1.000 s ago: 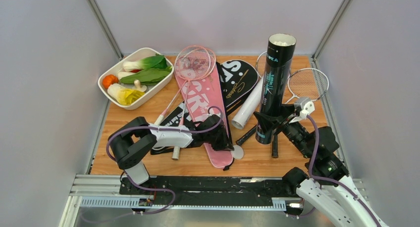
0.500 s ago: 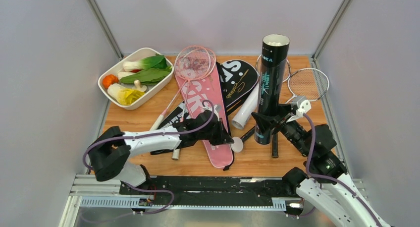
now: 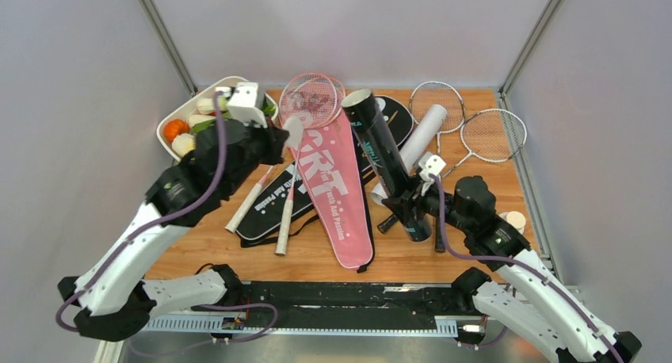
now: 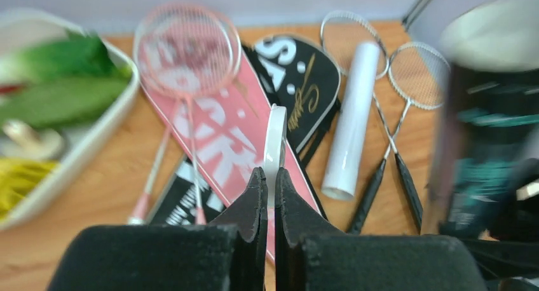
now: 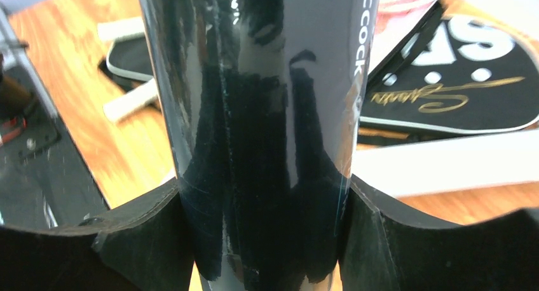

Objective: Pack up the badminton gear
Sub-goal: Place the lid at the center of the board.

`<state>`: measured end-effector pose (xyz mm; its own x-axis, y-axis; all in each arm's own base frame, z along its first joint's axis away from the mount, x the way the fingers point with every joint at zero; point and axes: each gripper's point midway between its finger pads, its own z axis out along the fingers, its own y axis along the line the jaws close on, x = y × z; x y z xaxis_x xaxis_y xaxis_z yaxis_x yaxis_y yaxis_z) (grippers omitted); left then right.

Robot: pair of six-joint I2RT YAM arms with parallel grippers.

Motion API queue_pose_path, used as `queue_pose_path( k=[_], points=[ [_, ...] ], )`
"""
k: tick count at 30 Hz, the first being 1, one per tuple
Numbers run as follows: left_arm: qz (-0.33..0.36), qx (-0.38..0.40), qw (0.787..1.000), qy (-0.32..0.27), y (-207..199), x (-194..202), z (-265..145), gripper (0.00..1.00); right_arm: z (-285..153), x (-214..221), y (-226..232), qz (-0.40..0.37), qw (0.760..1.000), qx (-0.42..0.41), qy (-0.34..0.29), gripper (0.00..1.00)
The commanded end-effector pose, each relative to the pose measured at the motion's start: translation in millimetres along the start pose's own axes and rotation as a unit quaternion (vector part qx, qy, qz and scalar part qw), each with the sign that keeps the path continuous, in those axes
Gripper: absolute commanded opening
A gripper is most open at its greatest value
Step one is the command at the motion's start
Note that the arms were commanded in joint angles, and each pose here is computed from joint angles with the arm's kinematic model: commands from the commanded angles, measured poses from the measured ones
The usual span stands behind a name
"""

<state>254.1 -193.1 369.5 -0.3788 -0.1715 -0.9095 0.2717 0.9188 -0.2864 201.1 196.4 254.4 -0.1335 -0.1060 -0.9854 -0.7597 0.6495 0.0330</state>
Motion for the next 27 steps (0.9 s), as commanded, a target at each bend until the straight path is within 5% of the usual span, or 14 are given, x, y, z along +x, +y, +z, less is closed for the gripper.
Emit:
queue_pose_path(
  k=[1, 6, 14, 27],
  points=[
    [0.192, 0.000, 0.980, -0.043, 24, -46, -49, 0.00, 6, -3, 20, -0.049, 0.996, -0.076, 0.021, 0.00],
    [0.296, 0.074, 0.950, -0.074, 10, -59, -72, 0.00, 18, 5, 36, -0.083, 0.987, -0.131, 0.034, 0.00],
    [0.368, 0.118, 0.918, -0.088, -11, -54, -68, 0.00, 39, 3, 70, -0.109, 0.978, -0.178, 0.022, 0.00],
    [0.328, 0.187, 0.922, -0.081, -40, -42, -82, 0.00, 39, -1, 70, -0.113, 0.981, -0.159, 0.005, 0.00]
  ],
)
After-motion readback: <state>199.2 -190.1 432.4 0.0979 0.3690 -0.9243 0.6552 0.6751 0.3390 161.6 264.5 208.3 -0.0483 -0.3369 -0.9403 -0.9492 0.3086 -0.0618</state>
